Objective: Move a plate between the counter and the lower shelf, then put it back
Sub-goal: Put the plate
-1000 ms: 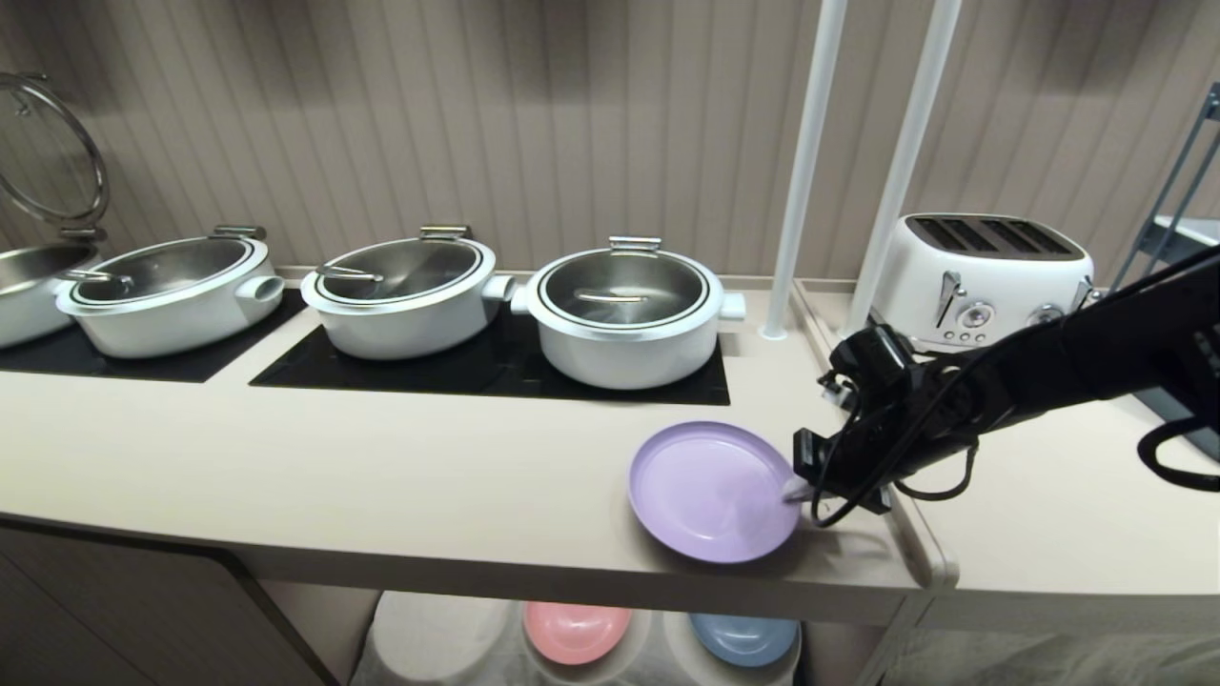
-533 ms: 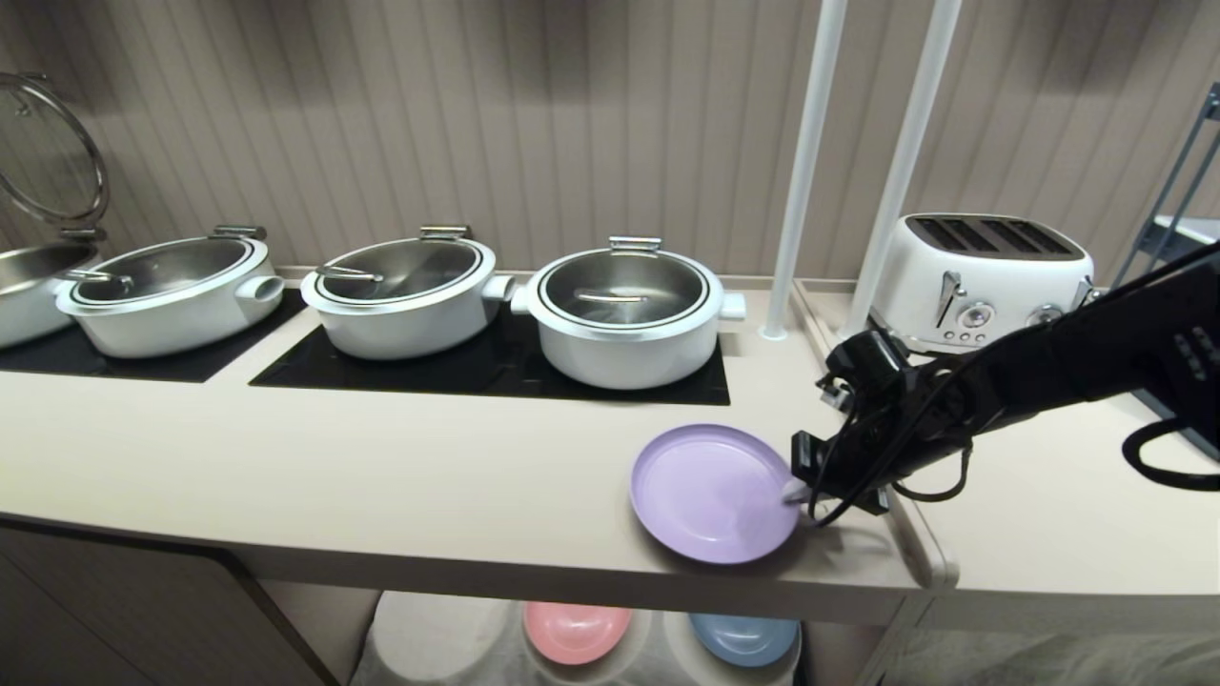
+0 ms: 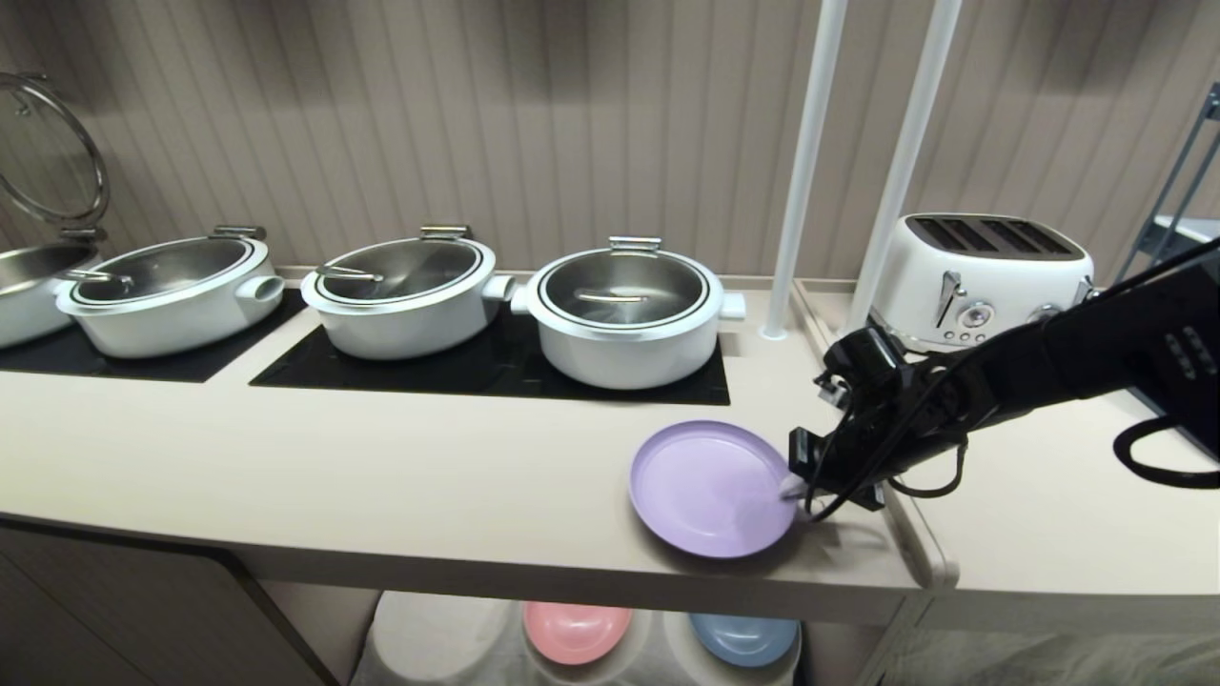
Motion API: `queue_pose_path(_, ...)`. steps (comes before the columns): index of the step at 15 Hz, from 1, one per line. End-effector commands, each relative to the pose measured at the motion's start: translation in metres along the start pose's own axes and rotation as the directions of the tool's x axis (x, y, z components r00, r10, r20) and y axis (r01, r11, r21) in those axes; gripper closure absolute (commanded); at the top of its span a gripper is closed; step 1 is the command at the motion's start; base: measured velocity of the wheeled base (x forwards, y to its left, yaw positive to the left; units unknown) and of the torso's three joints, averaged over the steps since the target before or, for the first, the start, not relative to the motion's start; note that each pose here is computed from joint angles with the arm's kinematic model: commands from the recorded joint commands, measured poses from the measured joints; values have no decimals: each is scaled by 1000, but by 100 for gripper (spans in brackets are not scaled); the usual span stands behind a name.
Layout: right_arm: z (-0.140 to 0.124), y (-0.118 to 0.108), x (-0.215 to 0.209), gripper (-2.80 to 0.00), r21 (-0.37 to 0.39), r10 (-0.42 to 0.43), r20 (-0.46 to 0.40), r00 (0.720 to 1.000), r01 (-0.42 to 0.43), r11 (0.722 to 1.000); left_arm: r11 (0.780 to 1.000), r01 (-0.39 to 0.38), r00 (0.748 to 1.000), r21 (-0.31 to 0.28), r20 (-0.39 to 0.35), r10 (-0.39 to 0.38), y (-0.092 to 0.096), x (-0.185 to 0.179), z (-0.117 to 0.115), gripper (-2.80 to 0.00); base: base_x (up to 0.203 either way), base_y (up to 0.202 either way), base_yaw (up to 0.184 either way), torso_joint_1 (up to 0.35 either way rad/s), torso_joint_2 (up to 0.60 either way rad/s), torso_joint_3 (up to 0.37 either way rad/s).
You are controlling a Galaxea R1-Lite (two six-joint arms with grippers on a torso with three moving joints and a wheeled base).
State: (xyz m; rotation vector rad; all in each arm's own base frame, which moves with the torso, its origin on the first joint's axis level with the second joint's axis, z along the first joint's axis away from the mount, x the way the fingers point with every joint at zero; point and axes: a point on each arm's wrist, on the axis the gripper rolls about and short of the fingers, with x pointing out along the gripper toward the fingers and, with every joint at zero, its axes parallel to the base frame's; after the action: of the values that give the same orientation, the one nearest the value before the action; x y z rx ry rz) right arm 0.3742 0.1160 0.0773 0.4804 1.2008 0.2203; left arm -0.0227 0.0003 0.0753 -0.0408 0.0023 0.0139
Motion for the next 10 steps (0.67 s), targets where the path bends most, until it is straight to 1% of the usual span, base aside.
queue_pose_path(1,0,0,0,0,2,2,-1,1000,-2,1000,1000,-2,1000,-1,0,2,0,0,0,0,0,0,0,0,0,0)
queue_pose_path(7,2,0,2,0,4,2,1,1000,-2,1000,1000,-1,1000,-1,0,1,0,0,0,0,0,0,0,0,0,0)
queue_pose_path(10,6,2,3,0,28,7,15,1000,-8,1000,1000,-1,1000,-1,0,1,0,0,0,0,0,0,0,0,0,0)
